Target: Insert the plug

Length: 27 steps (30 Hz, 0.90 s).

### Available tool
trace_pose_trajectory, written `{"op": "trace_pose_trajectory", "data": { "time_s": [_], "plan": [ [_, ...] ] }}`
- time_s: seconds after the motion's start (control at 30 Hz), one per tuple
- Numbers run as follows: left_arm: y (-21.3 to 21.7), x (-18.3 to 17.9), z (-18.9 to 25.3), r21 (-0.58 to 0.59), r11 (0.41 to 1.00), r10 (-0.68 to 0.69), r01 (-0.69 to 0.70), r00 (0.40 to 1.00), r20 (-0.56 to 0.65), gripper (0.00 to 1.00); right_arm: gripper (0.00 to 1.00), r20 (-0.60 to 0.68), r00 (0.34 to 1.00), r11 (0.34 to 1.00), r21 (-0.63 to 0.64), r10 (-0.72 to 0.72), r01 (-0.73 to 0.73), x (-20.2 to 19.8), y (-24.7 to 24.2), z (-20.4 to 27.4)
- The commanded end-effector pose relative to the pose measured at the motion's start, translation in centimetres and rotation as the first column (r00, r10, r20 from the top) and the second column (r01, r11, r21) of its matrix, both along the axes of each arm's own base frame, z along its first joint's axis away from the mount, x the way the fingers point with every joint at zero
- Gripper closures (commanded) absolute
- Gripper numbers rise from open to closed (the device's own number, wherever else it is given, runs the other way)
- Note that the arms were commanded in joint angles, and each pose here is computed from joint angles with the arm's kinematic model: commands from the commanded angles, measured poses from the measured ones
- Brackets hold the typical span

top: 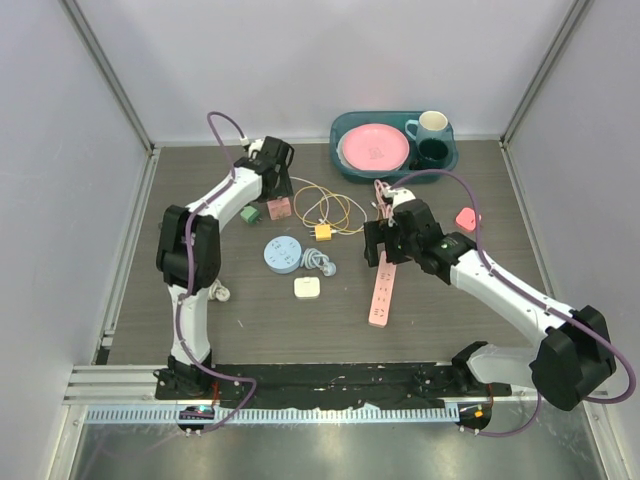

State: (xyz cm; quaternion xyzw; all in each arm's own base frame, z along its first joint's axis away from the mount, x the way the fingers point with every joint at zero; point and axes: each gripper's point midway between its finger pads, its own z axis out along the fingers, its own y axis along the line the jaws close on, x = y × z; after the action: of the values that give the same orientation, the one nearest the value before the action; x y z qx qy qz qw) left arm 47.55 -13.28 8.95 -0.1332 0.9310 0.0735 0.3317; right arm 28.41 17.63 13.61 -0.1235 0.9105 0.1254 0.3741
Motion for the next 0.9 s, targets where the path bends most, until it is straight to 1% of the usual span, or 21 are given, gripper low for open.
{"op": "trace_pose_trajectory", "data": {
  "time_s": [0.0,0.13,0.3,0.5,0.57,0.7,0.87],
  "plan": [
    [-1.3,1.1,0.4,-0.070,0.997,0.010,-0.009,1.000,0.012,0.02,0.00,0.069,0.997,0.999,0.028,-0.032,0.030,1.0,0.0,1.4],
    [-2.1,1.2,1.1,-0.121,0.993,0.009,-0.004,0.999,0.036,0.02,0.00,0.061,0.997,0.999,0.028,-0.038,0.037,0.9,-0.1,1.0],
    [-1.9,1.4,1.8,-0.123,0.992,0.018,-0.009,0.997,0.069,0.02,0.00,0.059,0.997,0.999,0.025,-0.047,0.045,0.9,-0.2,0.8],
    [-3.0,1.5,-0.8,-0.148,0.989,-0.010,0.011,1.000,0.005,0.03,0.00,0.057,0.997,0.999,0.025,-0.044,0.042,1.1,0.0,0.6],
    [-3.3,1.4,-1.0,-0.155,0.988,-0.016,0.016,1.000,-0.002,0.04,0.00,0.054,0.998,0.999,0.025,-0.043,0.042,1.1,0.0,0.5],
    [-3.3,1.4,0.4,-0.173,0.985,-0.012,0.020,0.999,0.043,0.04,0.00,0.055,0.998,0.999,0.029,-0.042,0.040,1.1,0.1,0.6],
    [-2.6,1.8,3.6,-0.164,0.986,0.012,0.008,0.992,0.122,0.04,0.00,0.055,0.998,0.999,0.027,-0.042,0.041,1.1,0.1,0.4]
  ]
}}
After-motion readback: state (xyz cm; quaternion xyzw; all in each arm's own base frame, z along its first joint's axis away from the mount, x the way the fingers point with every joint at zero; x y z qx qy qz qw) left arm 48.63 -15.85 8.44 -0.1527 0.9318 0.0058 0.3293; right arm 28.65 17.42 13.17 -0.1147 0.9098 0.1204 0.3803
